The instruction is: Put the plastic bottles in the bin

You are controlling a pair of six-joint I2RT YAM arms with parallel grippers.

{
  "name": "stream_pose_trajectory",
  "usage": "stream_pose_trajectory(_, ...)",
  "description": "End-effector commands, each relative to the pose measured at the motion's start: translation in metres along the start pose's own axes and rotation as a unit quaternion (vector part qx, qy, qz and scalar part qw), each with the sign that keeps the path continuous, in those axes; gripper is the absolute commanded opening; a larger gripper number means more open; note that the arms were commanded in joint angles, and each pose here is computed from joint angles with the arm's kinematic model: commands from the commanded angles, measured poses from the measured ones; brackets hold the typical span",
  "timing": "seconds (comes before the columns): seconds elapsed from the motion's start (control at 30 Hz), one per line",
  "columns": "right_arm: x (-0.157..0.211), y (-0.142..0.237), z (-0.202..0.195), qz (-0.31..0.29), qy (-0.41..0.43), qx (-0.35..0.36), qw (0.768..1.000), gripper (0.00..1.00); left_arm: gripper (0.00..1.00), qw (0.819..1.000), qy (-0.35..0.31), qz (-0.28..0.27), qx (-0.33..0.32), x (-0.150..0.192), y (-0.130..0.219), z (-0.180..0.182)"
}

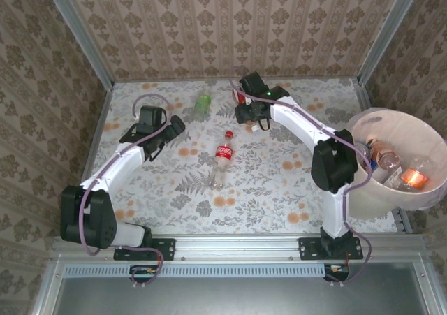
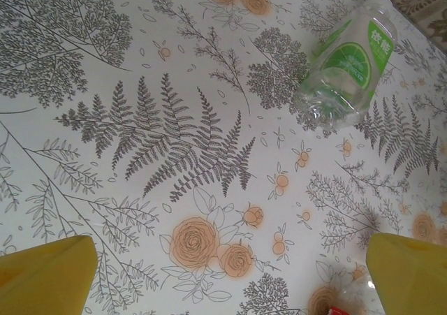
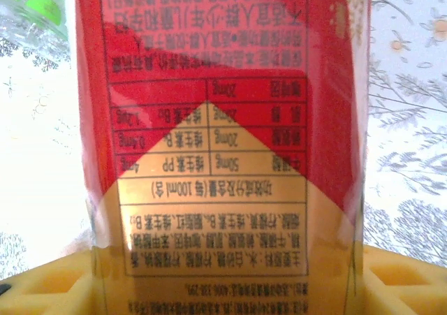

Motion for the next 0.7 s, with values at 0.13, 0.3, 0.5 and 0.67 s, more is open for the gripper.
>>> stream_pose_trajectory(0.13,-0.014,0.078,-0.010,-0.101,-0.017,-0.007,0.995,0.57,1.00,1.000,0.010,0.018,0.019,0.002,-0.012,-0.012)
stream_pose_trajectory(0.3,-0.007,0.125,-0.016,-0.136,-0.004,-0.021,0.991,0.55,1.00,0.999,0.004,0.028,0.029,0.004,-0.020,-0.025)
stream_pose_trajectory(0.5,-0.001,0.175,-0.030,-0.183,-0.003,-0.015,0.983,0.52,1.00,0.998,-0.006,0.044,0.045,0.008,-0.029,-0.046)
stream_pose_trajectory(0.67,0.008,0.224,-0.051,-0.224,-0.012,0.004,0.975,0.52,1.00,0.997,-0.016,0.049,0.055,0.010,-0.035,-0.062)
Point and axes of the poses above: each hand's point on the last joint's axis, 136 mm out from that joint toward the fingers, its own y axis back along the fingers, its own z axis along the line the jaws close on, x = y × z, the point moved 2 cm from there along y, back along the fingers, and after that the axes turned 1 degree about y, right-handed, at the moved point
